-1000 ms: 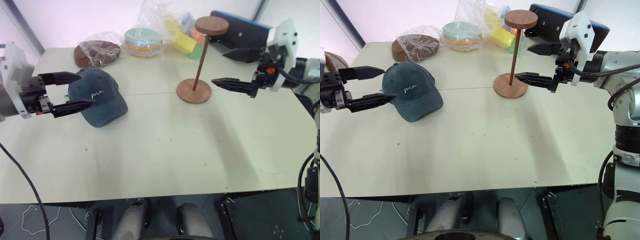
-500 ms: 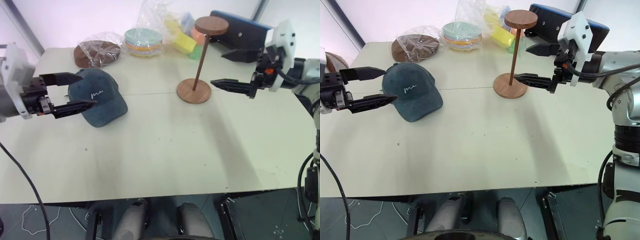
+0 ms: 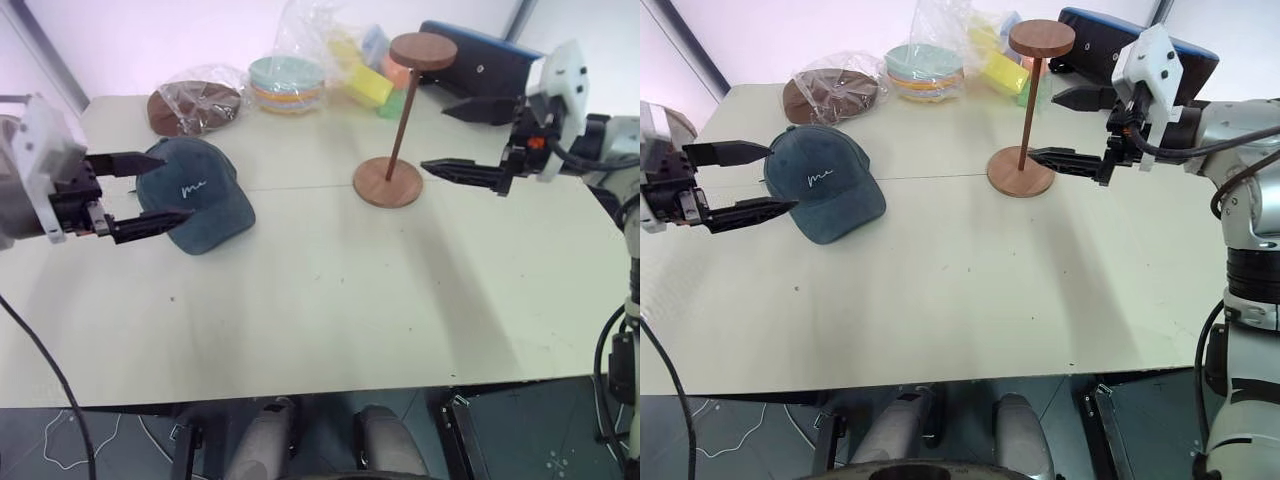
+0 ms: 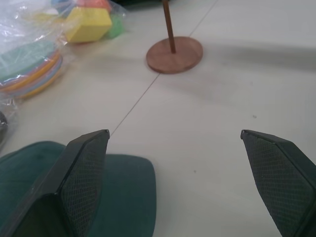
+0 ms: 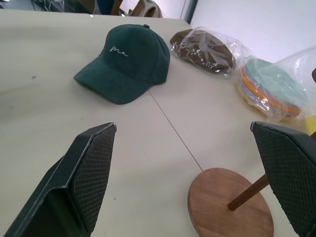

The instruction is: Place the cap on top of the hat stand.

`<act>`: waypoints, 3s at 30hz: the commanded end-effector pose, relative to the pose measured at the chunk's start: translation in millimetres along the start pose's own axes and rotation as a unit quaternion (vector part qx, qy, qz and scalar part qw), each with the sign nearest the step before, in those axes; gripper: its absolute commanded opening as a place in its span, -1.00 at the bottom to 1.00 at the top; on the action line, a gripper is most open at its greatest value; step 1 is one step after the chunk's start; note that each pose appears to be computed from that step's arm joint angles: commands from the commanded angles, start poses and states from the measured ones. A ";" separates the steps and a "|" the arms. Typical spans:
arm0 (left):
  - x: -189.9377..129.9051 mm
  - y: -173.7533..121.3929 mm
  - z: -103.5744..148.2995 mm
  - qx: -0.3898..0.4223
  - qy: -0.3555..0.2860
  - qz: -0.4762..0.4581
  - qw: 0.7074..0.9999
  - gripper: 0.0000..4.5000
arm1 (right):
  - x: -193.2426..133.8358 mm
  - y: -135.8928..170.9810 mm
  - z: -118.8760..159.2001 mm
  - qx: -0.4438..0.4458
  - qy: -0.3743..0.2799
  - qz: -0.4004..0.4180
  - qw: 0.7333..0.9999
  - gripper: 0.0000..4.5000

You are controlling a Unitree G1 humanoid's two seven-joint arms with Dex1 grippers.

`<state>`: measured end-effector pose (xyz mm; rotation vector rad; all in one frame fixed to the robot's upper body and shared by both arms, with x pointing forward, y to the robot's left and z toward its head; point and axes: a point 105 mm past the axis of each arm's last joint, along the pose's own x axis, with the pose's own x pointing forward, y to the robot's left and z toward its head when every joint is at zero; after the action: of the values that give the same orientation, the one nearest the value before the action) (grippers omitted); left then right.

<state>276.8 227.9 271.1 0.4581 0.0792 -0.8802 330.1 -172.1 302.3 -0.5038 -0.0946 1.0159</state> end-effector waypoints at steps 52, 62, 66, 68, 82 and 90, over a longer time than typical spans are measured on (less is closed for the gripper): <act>38.2 -44.2 -110.6 0.331 0.149 0.149 0.920 1.00 | 50.2 41.8 -11.2 0.006 -0.025 0.057 0.998 0.98; 58.4 -41.8 -131.6 0.352 0.164 0.139 0.911 1.00 | 48.4 44.3 -11.2 0.009 -0.023 0.054 0.998 0.98; 66.1 -37.5 -140.3 0.363 0.175 0.145 0.903 1.00 | 47.9 43.5 -10.5 0.007 -0.022 0.052 0.998 0.98; 70.3 -34.5 -144.1 0.365 0.179 0.151 0.901 1.00 | 47.4 43.6 -9.9 0.006 -0.022 0.051 0.998 0.98; 97.6 -13.1 -165.4 0.376 0.199 0.184 0.886 1.00 | 45.1 40.6 -5.5 -0.001 -0.021 0.045 0.999 0.98; 103.7 -6.1 -181.8 0.369 0.225 0.190 0.882 1.00 | 45.9 39.9 -3.6 -0.004 -0.022 0.043 0.999 0.98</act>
<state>362.3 210.2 105.8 1.3250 -0.0521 -0.3639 330.3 -119.2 252.1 -0.4644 -0.0347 1.1176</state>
